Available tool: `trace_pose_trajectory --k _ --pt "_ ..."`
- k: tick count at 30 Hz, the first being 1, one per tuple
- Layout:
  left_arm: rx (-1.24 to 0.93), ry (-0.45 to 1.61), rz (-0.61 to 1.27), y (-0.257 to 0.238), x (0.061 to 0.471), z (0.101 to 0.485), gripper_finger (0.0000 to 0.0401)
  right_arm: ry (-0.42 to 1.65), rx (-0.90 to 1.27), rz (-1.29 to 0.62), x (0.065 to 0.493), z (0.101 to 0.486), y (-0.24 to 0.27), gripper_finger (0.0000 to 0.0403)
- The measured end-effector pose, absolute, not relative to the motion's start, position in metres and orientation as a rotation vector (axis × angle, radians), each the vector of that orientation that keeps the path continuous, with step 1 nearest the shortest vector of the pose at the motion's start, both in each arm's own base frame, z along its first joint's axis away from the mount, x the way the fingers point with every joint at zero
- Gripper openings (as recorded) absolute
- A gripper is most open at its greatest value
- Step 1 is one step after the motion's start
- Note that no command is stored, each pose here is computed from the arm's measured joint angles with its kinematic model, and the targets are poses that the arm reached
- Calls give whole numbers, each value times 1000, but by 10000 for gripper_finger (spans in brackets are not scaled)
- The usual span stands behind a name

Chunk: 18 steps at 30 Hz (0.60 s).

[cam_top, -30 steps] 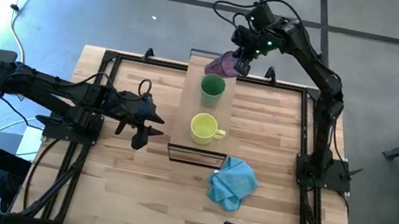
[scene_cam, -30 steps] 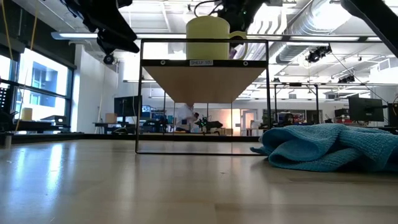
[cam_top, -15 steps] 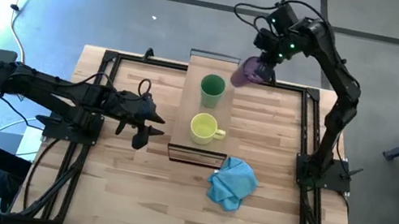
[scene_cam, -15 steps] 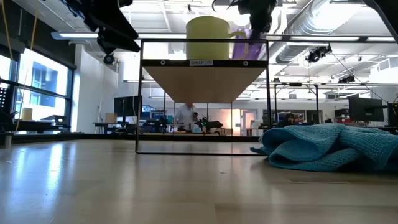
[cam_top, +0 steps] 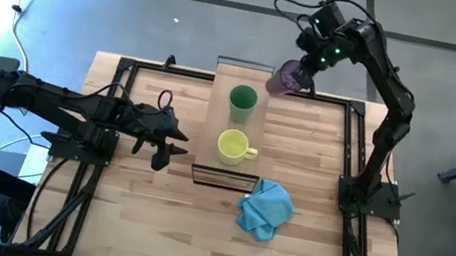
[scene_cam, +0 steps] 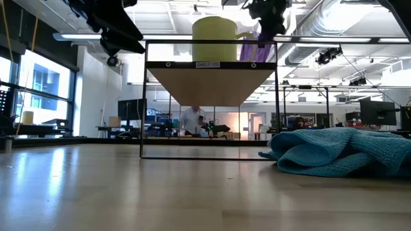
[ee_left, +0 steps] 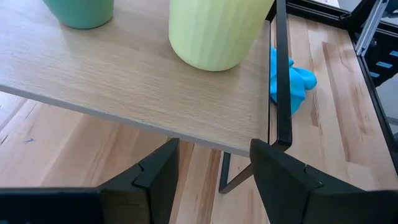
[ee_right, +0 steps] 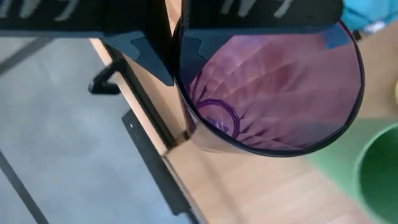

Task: Stack small to large cups/mugs on shelf
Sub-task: Put the violet cup on the shelf

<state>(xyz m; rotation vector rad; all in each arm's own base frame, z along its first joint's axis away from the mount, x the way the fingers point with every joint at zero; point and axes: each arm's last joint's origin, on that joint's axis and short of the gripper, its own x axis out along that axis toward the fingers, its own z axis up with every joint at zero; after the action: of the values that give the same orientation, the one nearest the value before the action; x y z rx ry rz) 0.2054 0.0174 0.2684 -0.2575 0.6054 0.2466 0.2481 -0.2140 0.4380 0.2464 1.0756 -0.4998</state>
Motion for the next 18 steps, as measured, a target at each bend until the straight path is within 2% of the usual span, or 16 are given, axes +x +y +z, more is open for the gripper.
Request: trace_pose_trajectory --k 6,15,18 --pt "-257 606 248 17 205 268 184 1047 370 -633 239 438 -224 0" --pt "-251 610 249 17 205 268 184 1022 457 -733 228 437 -236 0" --pt "-249 615 249 17 205 268 184 1063 483 -736 228 427 -240 0"
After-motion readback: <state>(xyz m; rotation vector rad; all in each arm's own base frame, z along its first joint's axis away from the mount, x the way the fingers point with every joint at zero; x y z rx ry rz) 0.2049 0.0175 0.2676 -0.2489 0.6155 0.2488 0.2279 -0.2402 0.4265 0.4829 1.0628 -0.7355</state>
